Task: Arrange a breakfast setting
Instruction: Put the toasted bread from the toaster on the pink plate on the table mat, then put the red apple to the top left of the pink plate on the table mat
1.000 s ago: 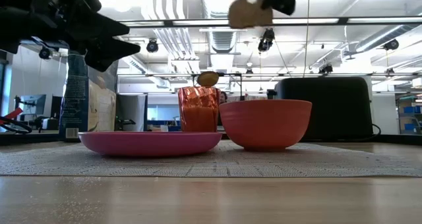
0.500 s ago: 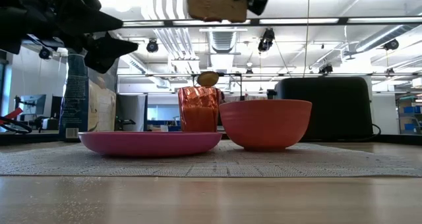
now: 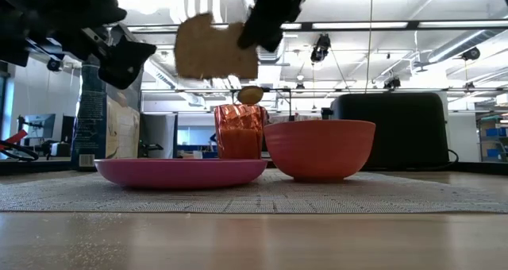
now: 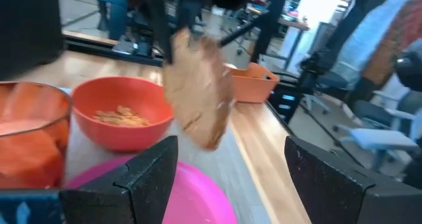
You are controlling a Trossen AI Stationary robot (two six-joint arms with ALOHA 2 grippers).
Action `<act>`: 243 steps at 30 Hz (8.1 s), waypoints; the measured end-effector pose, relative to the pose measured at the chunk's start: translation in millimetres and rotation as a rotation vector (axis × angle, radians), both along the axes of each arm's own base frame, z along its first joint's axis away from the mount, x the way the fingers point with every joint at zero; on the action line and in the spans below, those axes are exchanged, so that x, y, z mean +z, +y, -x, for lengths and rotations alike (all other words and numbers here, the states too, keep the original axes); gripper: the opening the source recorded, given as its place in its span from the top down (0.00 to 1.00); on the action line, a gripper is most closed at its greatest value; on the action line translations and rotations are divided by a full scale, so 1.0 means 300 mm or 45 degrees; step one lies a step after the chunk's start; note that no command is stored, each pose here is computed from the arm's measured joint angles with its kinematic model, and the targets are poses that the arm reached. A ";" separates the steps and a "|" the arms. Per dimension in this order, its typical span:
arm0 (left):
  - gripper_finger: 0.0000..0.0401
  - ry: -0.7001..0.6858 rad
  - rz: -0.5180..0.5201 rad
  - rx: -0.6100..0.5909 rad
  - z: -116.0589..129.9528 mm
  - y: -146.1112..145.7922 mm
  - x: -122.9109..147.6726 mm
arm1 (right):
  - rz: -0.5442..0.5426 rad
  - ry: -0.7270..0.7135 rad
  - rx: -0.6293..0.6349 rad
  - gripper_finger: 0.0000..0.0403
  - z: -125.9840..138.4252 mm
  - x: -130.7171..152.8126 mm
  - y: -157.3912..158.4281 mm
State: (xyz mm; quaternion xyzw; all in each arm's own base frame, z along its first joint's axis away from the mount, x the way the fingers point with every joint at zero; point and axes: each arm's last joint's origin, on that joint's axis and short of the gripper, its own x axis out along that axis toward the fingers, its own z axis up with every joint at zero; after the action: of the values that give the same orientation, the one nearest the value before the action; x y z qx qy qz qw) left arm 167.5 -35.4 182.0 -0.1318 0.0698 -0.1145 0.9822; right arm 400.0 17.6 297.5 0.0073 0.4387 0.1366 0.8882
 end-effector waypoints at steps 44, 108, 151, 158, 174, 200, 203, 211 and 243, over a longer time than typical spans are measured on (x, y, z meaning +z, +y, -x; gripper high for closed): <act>0.35 0.063 0.055 -0.119 0.004 -0.010 -0.011 | -0.008 0.105 0.051 0.92 -0.165 -0.307 0.006; 0.35 -0.280 0.047 0.133 0.021 0.033 0.086 | -0.108 1.133 -1.495 0.56 0.659 -0.111 0.521; 0.35 -0.207 -0.202 -0.014 0.168 0.046 0.241 | -0.323 1.274 -1.097 0.47 0.746 -0.337 0.939; 0.35 -0.208 -0.202 -0.014 0.168 0.046 0.241 | -0.181 1.246 -1.094 0.47 0.761 -0.349 0.911; 0.35 -0.223 -0.204 -0.012 0.168 0.046 0.244 | -0.027 1.215 -1.168 0.47 0.780 -0.369 0.870; 0.35 -0.225 -0.200 -0.011 0.168 0.046 0.244 | -0.137 1.212 -1.316 0.47 0.759 -0.307 0.903; 0.35 -0.225 -0.200 -0.010 0.168 0.046 0.244 | -0.166 1.224 -1.363 0.47 0.757 -0.307 0.906; 0.35 -0.223 -0.196 -0.010 0.168 0.046 0.244 | -0.186 1.203 -1.286 0.47 0.751 -0.303 0.912; 0.35 -0.220 -0.195 -0.011 0.167 0.046 0.243 | -0.196 1.150 -1.139 0.23 0.739 -0.298 0.917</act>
State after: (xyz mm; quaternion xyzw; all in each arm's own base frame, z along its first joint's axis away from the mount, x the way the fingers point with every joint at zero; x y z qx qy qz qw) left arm 117.6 -21.5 254.9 -0.0457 -0.0063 -0.1239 0.9912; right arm 178.2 292.7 208.0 0.3102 0.7132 -0.2327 0.5840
